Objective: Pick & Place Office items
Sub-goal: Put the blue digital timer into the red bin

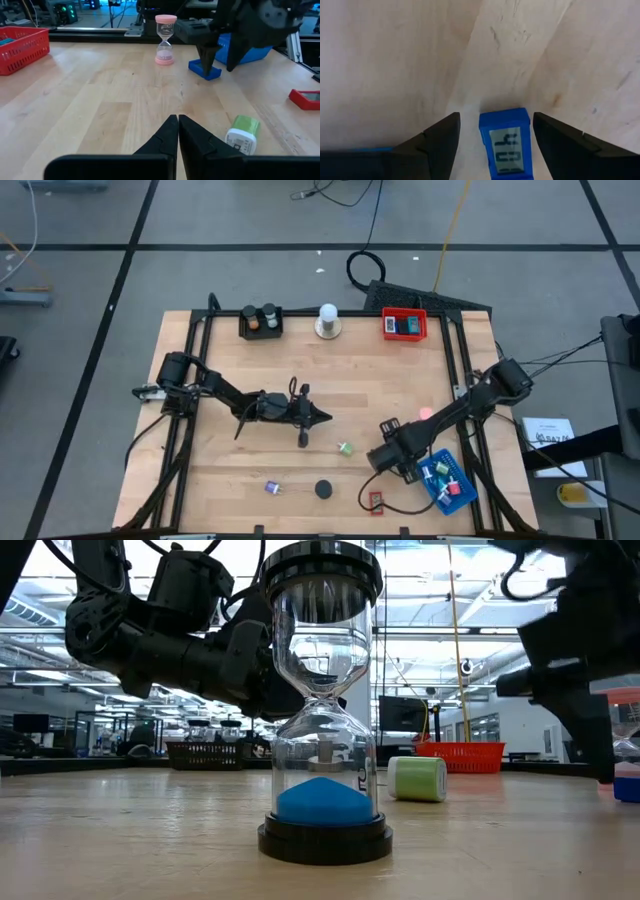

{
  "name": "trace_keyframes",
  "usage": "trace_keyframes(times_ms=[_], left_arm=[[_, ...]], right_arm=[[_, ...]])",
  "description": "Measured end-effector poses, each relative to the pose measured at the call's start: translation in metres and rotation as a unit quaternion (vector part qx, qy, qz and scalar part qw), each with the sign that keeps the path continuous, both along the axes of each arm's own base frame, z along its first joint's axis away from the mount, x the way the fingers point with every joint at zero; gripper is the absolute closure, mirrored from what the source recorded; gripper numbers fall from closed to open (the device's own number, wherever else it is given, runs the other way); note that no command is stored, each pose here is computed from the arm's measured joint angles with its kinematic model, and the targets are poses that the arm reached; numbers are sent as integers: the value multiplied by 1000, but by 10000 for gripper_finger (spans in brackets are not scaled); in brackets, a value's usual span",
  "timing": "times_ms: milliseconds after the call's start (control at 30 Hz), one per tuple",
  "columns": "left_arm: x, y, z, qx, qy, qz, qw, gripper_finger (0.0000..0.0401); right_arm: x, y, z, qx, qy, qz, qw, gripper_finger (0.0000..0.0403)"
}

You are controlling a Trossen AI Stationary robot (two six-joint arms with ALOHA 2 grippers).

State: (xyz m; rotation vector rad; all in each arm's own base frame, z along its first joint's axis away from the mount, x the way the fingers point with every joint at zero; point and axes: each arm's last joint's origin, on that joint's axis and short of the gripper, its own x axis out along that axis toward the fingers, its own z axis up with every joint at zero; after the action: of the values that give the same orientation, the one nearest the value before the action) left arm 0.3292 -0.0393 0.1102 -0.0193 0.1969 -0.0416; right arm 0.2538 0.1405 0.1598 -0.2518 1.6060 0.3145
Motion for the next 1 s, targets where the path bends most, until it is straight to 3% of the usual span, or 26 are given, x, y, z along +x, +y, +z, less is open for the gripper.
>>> trace_keyframes(times_ms=[233, 500, 667, 800, 867, 933, 1000], left_arm=[[0, 0, 0, -2, 0, 0, 1000, 390], [0, 0, 0, -10, 1, 4, 1000, 392], [-5, 2, -1, -4, 3, 34, 999, 391], [-24, 7, 4, -5, -24, 54, 998, 393], [-39, 10, 10, -12, -56, 57, 997, 397], [-52, 12, 18, -28, -100, 55, 993, 393], [-62, 15, 26, -54, -130, 51, 989, 380]], right_arm=[[1, 0, -11, -12, 23, 11, 1000, 181], [2, -4, -9, -15, 27, -11, 999, 255], [6, -11, 6, -3, 2, -24, 1000, 256], [12, -27, 34, -19, -89, -59, 994, 248], [15, -39, 50, -33, -166, -79, 982, 246], [16, -52, 62, -35, -258, -97, 961, 249], [20, -67, 69, -25, -359, -112, 926, 252]])
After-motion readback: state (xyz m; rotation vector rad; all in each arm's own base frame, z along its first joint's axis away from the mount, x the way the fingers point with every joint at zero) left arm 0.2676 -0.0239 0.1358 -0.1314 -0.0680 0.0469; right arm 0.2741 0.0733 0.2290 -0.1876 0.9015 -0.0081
